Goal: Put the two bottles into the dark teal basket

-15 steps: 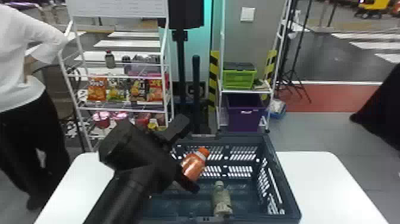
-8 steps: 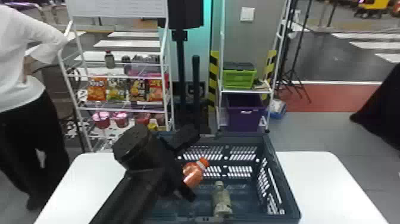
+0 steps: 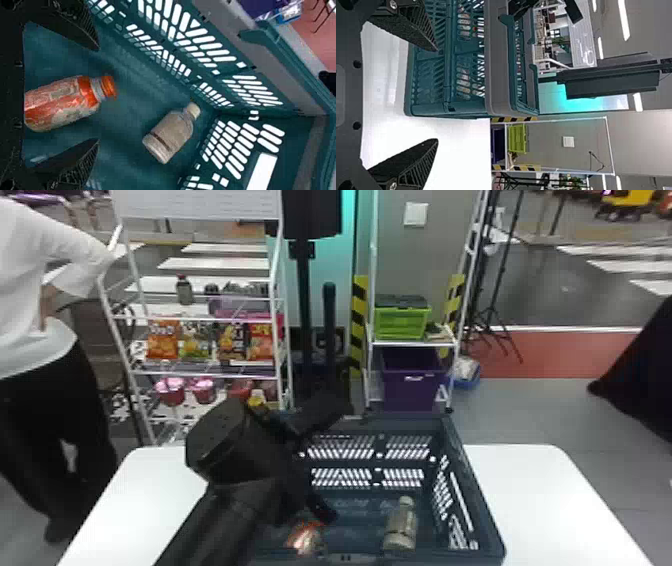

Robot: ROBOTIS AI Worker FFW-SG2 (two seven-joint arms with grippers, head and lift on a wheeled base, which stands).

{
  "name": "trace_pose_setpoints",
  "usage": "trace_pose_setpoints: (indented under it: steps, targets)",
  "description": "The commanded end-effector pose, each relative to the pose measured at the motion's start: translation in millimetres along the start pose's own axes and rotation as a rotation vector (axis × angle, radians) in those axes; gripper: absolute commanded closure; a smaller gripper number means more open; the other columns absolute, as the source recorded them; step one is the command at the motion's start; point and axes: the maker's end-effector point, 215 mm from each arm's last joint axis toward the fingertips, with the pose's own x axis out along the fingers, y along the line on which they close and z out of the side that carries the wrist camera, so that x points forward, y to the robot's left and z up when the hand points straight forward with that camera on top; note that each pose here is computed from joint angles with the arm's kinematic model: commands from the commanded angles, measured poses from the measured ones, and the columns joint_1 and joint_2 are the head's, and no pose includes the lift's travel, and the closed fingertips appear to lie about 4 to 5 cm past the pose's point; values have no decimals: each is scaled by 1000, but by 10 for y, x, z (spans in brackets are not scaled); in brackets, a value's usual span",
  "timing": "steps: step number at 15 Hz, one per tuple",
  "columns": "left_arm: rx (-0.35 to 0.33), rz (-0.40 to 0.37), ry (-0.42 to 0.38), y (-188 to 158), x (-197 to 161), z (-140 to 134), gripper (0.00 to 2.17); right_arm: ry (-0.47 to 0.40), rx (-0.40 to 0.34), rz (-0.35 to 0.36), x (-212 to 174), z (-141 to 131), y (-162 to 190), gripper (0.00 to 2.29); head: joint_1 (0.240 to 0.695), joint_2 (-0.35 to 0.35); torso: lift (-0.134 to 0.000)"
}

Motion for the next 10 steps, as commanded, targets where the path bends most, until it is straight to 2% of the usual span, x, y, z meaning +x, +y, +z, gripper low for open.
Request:
trace_pose_setpoints:
  steps: [1, 4, 6, 8, 10]
  targets:
    - [-14, 18, -72, 65, -183, 167, 63, -2, -1, -2, 2, 9, -10, 70, 499, 0, 0]
    - [-61, 97, -225, 258, -594, 376, 66, -9, -1, 1, 17, 55, 4, 70, 499, 0, 0]
    - [-130, 167, -378, 374, -964, 480, 70, -23, -3, 2, 31, 131, 10, 70, 499, 0, 0]
    - [-214, 250, -493, 497, -1345, 343, 70, -37, -5, 3, 33, 215, 20, 70, 499, 0, 0]
    - [-321, 327, -567, 527, -1657, 13, 70, -51, -8, 4, 32, 300, 23, 70, 499, 0, 0]
